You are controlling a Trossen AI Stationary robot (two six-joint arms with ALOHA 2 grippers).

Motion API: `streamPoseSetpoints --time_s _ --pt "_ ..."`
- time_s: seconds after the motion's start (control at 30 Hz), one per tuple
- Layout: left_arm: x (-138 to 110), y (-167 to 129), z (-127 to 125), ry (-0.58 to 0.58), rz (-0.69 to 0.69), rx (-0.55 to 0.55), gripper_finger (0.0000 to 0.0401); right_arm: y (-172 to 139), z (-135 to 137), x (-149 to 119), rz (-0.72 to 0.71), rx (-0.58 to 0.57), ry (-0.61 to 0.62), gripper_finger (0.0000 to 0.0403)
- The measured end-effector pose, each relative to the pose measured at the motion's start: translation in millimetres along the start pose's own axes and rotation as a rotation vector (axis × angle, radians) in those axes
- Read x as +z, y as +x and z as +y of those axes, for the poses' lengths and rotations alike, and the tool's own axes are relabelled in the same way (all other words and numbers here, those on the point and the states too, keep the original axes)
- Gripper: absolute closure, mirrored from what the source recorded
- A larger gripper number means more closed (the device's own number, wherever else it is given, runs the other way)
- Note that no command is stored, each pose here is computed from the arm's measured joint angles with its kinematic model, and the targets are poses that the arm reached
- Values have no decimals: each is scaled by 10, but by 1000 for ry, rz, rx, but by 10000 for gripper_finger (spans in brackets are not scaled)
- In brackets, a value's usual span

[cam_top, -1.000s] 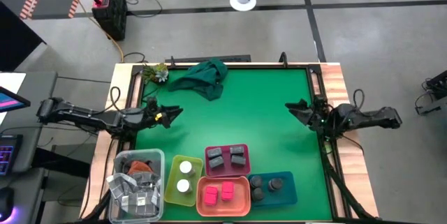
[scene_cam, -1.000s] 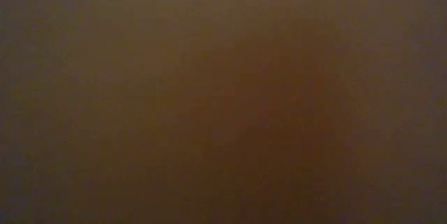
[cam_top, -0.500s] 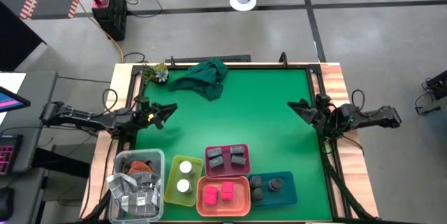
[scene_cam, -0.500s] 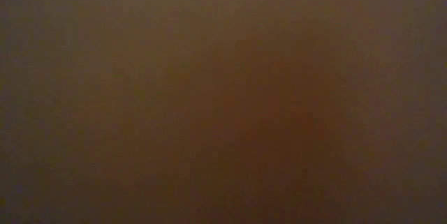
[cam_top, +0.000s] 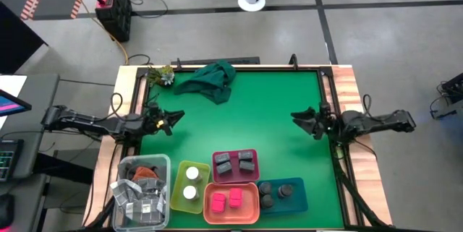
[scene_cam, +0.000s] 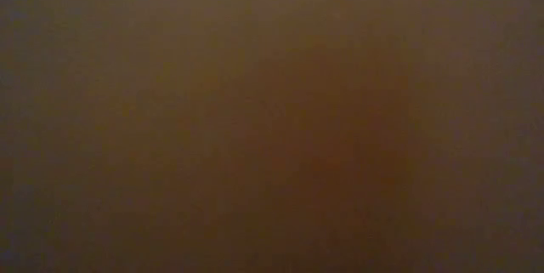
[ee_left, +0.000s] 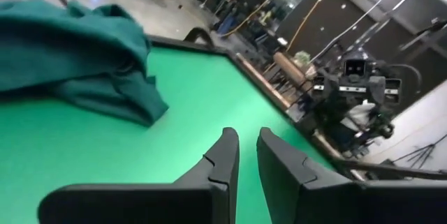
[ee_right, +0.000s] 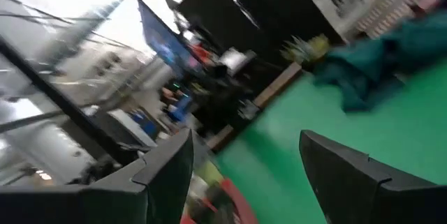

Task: Sort spices by type
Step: Move the green microfiber cloth to the left of the table

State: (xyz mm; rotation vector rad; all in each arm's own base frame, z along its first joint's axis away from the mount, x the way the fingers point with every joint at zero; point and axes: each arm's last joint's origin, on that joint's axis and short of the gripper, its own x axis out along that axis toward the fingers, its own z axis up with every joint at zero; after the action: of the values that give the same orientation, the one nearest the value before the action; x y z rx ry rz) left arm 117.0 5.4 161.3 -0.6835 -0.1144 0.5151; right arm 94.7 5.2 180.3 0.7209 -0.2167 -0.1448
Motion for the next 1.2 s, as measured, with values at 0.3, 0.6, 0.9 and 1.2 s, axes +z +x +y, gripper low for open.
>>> streamPoseSetpoints --time_s 0.3,0.6,0.9,1.2 --pt "-124 -15 138 86 97 137 357 22 -89 -66 78 -87 -145 117" --pt "-130 -7 144 300 122 162 358 29 -101 -74 105 -85 -492 117" --pt "-138 -5 140 383 147 138 358 30 -105 -72 105 -88 -507 117" --pt "-138 -5 139 381 148 136 358 30 -104 -71 104 -88 -508 117"
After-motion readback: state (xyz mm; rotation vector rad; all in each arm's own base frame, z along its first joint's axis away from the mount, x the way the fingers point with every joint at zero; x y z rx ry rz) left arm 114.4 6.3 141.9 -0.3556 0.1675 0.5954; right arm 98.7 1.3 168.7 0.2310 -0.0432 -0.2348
